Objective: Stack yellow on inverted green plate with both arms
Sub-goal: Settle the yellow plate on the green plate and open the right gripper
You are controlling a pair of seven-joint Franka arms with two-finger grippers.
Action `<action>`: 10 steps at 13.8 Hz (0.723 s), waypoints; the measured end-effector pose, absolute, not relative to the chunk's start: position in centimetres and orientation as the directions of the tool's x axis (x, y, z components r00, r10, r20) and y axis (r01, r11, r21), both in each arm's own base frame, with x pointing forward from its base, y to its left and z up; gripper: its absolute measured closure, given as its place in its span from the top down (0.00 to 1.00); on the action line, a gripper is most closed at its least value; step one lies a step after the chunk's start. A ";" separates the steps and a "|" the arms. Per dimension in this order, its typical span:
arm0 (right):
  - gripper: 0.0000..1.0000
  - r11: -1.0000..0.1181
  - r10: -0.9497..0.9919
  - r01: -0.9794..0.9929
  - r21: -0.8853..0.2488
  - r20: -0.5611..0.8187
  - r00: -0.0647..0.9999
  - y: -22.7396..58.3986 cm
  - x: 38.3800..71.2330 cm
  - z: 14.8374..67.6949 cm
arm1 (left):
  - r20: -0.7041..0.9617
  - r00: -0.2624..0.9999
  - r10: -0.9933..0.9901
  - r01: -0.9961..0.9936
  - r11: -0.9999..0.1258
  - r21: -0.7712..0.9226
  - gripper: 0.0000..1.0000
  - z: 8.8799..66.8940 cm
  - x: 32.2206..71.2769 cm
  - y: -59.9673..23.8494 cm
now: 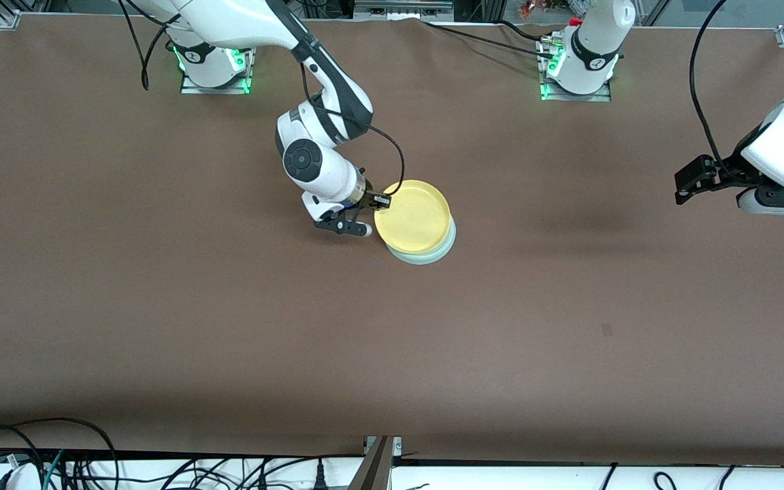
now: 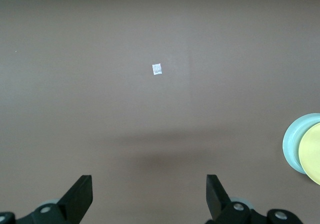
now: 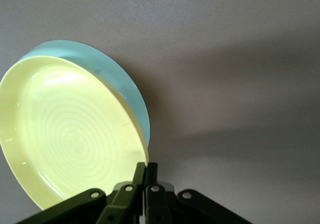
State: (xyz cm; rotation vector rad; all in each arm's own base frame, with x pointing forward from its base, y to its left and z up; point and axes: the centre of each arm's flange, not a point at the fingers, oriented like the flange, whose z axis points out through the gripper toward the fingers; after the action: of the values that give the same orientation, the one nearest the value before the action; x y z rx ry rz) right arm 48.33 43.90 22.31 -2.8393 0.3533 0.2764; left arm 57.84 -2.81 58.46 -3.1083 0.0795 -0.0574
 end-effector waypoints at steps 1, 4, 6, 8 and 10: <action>0.03 -0.933 -0.218 -0.267 -0.241 -0.212 0.953 44.1 48.3 22.0 | 0.035 0.998 -0.052 -0.051 -0.998 -0.033 1.00 58.4 57.8 -2.8; 0.03 -0.928 -0.229 -0.275 -0.252 -0.195 0.954 44.4 48.2 21.8 | 0.018 0.999 -0.051 -0.051 -0.998 -0.033 1.00 58.3 57.6 -2.8; 0.03 -0.922 -0.243 -0.286 -0.261 -0.183 0.953 45.0 48.0 21.9 | 0.013 0.999 -0.051 -0.050 -0.998 -0.033 1.00 58.2 57.6 -2.8; 0.03 -0.920 -0.247 -0.289 -0.264 -0.179 0.952 45.5 47.6 21.8 | 0.011 0.999 -0.051 -0.050 -0.998 -0.033 1.00 58.2 57.6 -2.8; 0.08 -0.920 -0.249 -0.291 -0.262 -0.181 0.952 45.5 47.6 21.7 | 0.011 0.999 -0.051 -0.050 -0.998 -0.033 1.00 58.2 57.6 -2.8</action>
State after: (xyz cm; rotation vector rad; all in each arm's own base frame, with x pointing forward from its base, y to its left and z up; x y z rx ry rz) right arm 47.57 45.52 21.65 -2.8163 0.3978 0.2078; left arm 57.57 -2.79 58.24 -3.1078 0.0788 -0.0189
